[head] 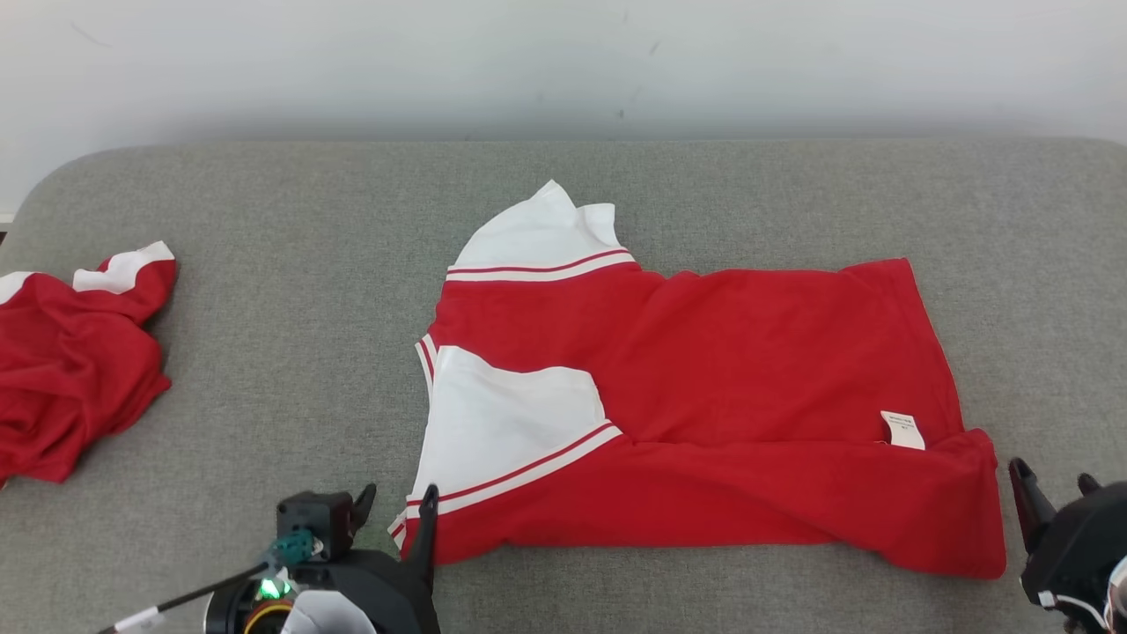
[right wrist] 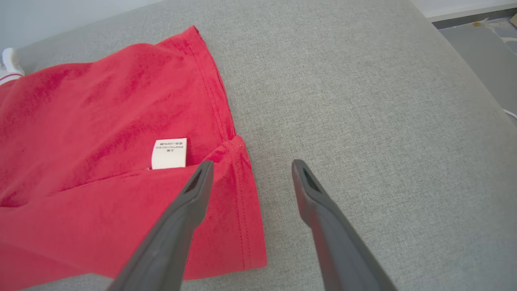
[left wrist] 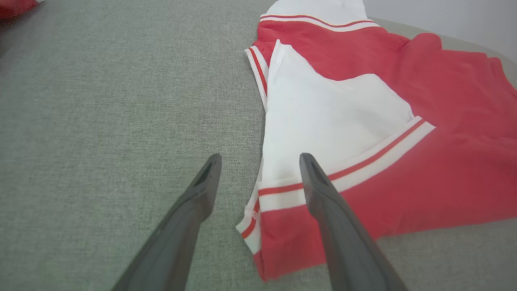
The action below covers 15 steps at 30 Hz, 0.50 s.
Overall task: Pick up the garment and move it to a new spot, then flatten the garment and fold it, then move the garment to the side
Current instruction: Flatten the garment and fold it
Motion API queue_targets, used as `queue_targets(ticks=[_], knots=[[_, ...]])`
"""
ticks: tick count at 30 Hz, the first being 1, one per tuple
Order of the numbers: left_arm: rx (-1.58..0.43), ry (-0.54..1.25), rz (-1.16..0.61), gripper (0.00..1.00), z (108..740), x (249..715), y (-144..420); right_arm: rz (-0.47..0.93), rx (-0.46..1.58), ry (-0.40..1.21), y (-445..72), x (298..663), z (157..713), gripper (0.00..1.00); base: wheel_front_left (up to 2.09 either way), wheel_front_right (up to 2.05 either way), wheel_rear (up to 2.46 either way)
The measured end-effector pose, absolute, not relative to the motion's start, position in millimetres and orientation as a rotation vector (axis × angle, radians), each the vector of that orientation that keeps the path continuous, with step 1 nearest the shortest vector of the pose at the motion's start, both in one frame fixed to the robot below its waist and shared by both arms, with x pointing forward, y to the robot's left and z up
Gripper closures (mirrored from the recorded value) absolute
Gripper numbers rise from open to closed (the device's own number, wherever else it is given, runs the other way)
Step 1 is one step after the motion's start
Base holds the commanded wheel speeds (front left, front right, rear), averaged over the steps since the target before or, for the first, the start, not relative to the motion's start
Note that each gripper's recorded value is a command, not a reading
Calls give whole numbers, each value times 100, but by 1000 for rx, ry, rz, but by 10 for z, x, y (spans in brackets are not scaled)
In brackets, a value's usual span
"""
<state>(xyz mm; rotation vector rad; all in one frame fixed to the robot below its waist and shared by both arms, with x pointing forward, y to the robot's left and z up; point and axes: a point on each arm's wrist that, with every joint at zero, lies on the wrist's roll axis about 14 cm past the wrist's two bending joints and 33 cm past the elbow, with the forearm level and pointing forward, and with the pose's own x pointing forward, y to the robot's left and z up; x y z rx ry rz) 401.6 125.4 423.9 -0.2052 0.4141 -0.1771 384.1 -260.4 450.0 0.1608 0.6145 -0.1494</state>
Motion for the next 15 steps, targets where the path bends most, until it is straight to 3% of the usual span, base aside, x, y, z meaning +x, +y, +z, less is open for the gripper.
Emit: queue_targets(ticks=[8,15], knots=[[-137,547,-136,0,3931,3774,1288,-193,138,710,-2688,3603,4292,0,0,0,0],[-145,583,-117,0,3829,3779,1288,-186,190,751,-2632,3674,4089,0,0,0,0]])
